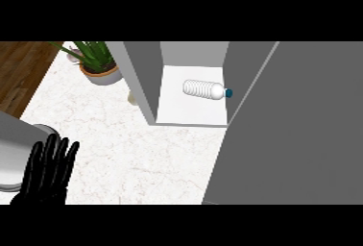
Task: Pick up the bottled water, place it into the cabinet and close the cabinet
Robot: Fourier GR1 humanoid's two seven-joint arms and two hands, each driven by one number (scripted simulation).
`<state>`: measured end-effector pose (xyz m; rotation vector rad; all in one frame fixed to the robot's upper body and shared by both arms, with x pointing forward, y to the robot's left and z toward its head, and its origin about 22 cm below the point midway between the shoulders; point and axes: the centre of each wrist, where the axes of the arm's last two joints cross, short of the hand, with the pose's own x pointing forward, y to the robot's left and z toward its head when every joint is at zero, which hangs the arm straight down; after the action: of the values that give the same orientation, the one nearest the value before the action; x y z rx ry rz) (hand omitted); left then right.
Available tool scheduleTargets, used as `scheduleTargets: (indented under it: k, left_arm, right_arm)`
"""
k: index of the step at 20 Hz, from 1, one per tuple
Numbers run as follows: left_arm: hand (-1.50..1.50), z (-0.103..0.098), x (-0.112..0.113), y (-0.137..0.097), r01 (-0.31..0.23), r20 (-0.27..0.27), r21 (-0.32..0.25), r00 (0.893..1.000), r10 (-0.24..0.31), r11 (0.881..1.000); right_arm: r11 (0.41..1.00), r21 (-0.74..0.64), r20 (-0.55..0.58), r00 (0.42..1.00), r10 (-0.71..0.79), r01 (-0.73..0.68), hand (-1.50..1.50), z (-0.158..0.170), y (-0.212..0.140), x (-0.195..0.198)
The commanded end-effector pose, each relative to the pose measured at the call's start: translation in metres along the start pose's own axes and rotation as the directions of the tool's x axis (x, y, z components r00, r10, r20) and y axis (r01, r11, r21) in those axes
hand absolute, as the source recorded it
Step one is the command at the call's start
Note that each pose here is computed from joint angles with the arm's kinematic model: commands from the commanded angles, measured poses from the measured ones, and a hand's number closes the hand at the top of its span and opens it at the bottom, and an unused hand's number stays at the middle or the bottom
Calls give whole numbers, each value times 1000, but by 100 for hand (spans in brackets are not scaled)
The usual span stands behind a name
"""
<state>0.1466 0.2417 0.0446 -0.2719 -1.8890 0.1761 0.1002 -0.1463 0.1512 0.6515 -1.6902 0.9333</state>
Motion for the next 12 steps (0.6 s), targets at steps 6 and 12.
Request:
scheduleTargets:
  k: [6,12]
  left_arm:
    - [-150,2,10,14,-18,3,-27,1000,19,999]
    - [-150,9,6,18,-30,-2,-28,1000,30,999]
  right_arm:
    - [997,-45,59,996,67,-65,150,-38,9,14]
    - [998,-7,62,996,61,-61,150,-46,6,10]
